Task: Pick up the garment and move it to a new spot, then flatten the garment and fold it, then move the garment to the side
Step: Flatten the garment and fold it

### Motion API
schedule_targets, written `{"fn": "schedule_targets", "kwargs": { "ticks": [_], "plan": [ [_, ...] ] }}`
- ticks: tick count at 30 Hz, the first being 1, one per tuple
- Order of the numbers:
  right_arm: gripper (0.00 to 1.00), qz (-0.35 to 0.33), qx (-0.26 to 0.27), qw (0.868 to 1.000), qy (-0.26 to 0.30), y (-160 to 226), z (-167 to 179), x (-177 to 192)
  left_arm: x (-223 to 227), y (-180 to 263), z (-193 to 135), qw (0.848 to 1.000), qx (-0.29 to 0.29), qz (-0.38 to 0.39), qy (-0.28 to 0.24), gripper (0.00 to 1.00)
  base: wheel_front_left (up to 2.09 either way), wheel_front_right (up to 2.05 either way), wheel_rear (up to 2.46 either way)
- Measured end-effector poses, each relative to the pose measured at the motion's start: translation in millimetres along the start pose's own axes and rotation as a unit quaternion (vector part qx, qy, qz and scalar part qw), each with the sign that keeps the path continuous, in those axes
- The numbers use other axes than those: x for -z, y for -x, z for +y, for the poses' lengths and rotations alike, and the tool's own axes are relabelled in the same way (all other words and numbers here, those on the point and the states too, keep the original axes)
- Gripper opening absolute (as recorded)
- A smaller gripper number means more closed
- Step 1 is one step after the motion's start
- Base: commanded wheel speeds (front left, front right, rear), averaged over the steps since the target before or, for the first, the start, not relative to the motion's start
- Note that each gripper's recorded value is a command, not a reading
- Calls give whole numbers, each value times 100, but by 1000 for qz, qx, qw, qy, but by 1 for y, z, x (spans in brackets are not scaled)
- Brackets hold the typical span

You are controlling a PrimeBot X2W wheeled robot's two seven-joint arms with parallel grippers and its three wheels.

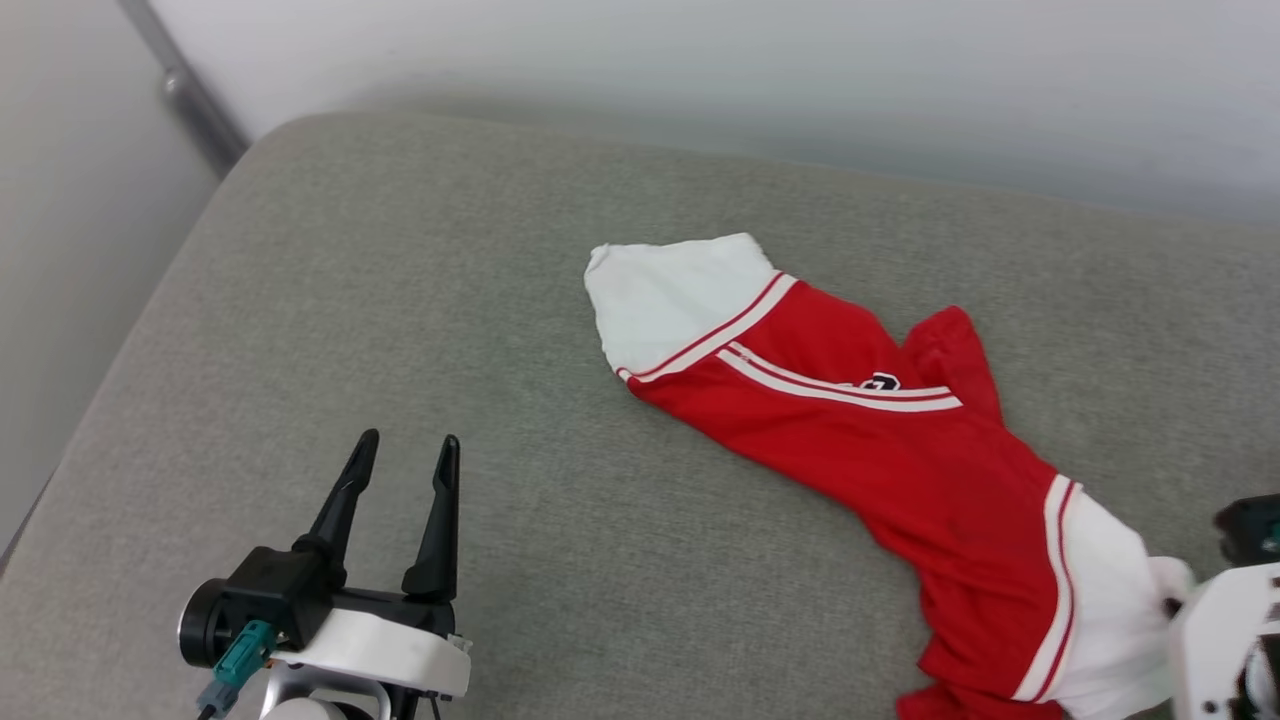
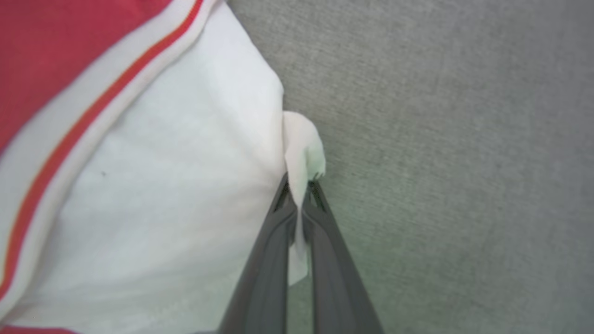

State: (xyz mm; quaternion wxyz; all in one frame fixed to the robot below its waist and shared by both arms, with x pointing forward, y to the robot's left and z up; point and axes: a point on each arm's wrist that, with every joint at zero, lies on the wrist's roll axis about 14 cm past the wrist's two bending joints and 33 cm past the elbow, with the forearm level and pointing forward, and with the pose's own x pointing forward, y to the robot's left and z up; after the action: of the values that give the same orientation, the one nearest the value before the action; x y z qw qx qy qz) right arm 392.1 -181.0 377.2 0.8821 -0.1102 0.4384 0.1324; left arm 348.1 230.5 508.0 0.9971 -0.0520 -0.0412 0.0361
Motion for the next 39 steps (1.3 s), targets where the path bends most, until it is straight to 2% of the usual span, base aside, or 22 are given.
{"fn": "schedule_targets", "kwargs": {
  "ticks": [6,13,14,17,21,26,30,35,37,39],
  "plan": [
    [0,-4,103,995,-9,37,-80,10,-3,-9,-19,999,32,-8,6,100,0,0,0],
    [0,42,158,986,-34,51,-119,51,0,-17,-35,998,58,-6,10,100,0,0,0],
    [100,42,160,986,-34,50,-120,55,1,-17,-36,998,60,-5,10,100,0,0,0],
    [100,21,155,986,-49,45,-114,55,3,-19,-40,998,66,-2,11,100,0,0,0],
    [100,-47,152,985,-64,45,-109,33,3,-21,-43,997,74,-2,12,100,0,0,0],
    [100,-166,161,970,-74,68,-108,-6,0,-25,-50,996,88,-7,14,100,0,0,0],
    [100,-281,180,937,-102,101,-110,-36,-1,-30,-55,995,101,-9,18,100,0,0,0],
    [100,-404,203,881,-138,145,-111,-58,-3,-47,-70,991,136,-2,6,100,0,0,0],
    [100,-438,217,860,-149,160,-114,-60,1,-56,-84,987,160,24,14,100,0,0,0],
    [100,-458,230,843,-161,170,-116,-59,3,-62,-104,978,205,47,-3,100,0,0,0]
  ]
}}
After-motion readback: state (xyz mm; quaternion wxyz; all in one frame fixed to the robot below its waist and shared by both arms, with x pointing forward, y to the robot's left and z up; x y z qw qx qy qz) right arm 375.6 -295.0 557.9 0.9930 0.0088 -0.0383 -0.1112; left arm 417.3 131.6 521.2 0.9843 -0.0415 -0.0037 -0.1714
